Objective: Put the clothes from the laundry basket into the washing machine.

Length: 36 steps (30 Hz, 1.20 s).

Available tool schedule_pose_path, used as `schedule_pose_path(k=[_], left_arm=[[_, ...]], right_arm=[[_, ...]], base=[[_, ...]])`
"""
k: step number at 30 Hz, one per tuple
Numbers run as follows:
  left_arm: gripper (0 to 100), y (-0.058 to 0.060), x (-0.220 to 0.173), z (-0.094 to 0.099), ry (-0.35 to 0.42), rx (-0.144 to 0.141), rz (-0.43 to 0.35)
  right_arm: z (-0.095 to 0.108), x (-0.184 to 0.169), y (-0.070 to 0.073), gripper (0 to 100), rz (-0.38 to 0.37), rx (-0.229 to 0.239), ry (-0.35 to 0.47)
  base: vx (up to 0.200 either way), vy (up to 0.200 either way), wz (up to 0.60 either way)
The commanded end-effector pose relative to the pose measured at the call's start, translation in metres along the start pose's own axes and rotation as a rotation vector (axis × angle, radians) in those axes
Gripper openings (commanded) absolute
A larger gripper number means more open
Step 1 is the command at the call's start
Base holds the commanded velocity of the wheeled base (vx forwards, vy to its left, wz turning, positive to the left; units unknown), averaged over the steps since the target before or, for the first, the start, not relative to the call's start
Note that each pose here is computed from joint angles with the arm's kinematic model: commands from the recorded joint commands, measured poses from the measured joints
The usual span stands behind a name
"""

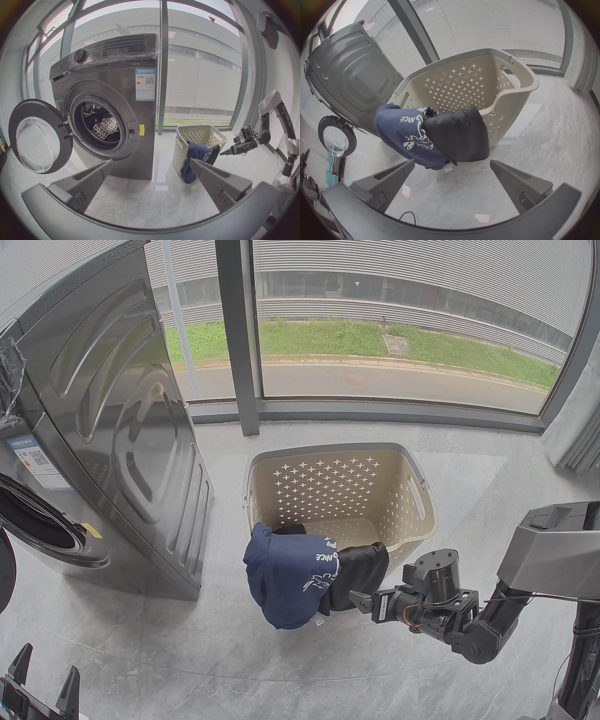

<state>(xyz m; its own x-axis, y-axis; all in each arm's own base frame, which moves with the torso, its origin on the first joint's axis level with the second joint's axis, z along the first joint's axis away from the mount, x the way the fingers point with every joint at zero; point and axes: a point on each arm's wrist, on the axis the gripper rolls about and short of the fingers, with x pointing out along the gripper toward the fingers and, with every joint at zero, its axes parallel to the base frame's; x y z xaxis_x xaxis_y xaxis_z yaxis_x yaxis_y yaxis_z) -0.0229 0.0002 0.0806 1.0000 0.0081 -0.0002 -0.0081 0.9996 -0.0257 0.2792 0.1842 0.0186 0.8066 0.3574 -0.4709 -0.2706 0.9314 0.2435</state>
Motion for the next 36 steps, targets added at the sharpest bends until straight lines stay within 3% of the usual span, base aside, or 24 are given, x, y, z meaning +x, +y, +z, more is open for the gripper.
schedule_pose_path(k=[1, 20, 27, 36], left_arm=[[100, 0.0, 0.001, -0.005, 0.007, 0.0, 0.001], [100, 0.0, 0.001, -0.005, 0.007, -0.005, 0.0], [100, 0.0, 0.001, -0.005, 0.007, -0.005, 0.0], [100, 0.0, 0.001, -0.005, 0.007, -0.005, 0.0]], right_arm=[[-0.006, 0.015, 0.001, 100, -0.001, -0.003, 0.011], [-0.001, 0.072, 0.005, 100, -0.003, 0.018, -0.071], [0.003, 0.075, 0.005, 100, -0.004, 0.021, -0.087], [0.002, 0.069, -0.011, 100, -0.045, 0.008, -0.067]], base=[[0.0, 0.0, 0.0], [0.0, 0.0, 0.0], [0.0, 0.0, 0.0], [0.0, 0.0, 0.0]])
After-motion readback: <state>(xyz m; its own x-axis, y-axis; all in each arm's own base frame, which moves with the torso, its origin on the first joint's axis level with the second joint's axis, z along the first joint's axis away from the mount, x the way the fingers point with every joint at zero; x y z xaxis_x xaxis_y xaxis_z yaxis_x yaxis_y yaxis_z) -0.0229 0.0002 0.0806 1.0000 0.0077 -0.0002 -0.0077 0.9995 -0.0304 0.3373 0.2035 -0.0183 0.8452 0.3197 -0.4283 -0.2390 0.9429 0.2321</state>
